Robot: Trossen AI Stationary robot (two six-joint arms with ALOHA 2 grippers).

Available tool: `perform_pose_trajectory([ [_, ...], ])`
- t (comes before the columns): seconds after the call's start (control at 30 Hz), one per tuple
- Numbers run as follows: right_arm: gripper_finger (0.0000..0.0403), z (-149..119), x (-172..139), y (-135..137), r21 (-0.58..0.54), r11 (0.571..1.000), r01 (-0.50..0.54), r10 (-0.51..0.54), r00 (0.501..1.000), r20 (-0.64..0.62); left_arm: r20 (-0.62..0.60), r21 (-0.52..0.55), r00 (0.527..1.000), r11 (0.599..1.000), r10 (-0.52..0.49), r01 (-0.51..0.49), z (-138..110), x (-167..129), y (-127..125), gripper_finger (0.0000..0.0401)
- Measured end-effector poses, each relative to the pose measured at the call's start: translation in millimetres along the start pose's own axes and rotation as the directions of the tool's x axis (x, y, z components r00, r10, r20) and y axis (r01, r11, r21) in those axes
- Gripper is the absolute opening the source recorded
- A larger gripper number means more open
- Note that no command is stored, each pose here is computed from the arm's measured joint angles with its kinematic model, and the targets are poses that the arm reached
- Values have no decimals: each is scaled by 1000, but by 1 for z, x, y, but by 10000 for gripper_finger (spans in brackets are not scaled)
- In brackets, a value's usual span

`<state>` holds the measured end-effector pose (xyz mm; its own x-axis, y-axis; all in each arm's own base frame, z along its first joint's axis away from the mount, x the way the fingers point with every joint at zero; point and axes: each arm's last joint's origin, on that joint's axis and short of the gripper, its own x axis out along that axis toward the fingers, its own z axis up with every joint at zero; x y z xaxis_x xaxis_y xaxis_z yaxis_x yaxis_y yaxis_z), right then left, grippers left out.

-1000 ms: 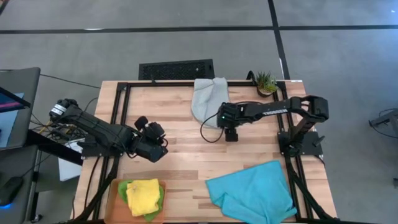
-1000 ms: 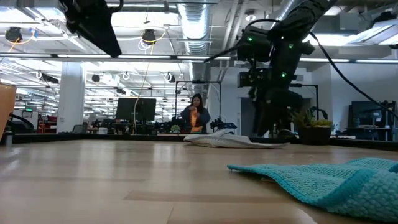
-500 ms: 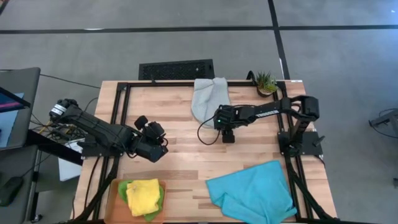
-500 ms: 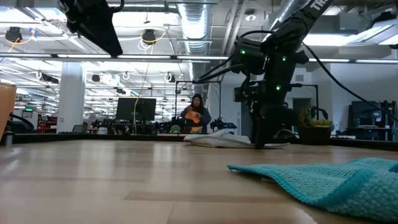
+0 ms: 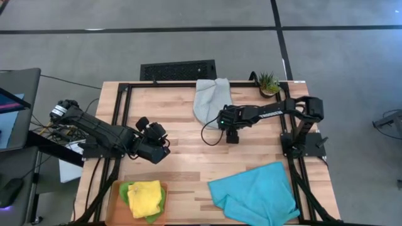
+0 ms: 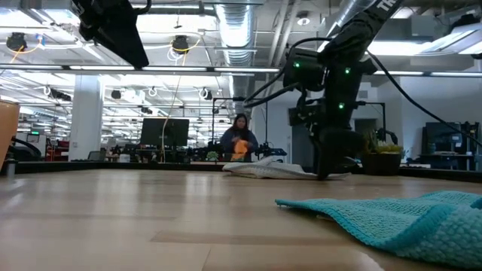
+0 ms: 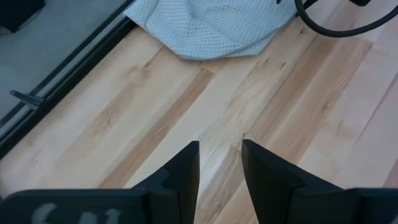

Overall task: Fold microfiber towels
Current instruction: Fold the gray towel

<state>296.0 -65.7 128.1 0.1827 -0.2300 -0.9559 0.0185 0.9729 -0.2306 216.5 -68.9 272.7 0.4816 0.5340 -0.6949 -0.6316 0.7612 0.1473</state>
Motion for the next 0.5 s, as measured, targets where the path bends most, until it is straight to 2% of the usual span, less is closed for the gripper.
perform_pose_trajectory([
  [0.27, 221, -8, 0, -1, 32, 999, 38, -35, 996, -83, 0, 10, 1000, 1000, 0, 0, 0, 0, 0, 112],
  [0.5, 221, -10, 0, -1, 41, 998, 43, -38, 994, -106, 0, 11, 1000, 1000, 0, 0, 0, 0, 0, 112],
])
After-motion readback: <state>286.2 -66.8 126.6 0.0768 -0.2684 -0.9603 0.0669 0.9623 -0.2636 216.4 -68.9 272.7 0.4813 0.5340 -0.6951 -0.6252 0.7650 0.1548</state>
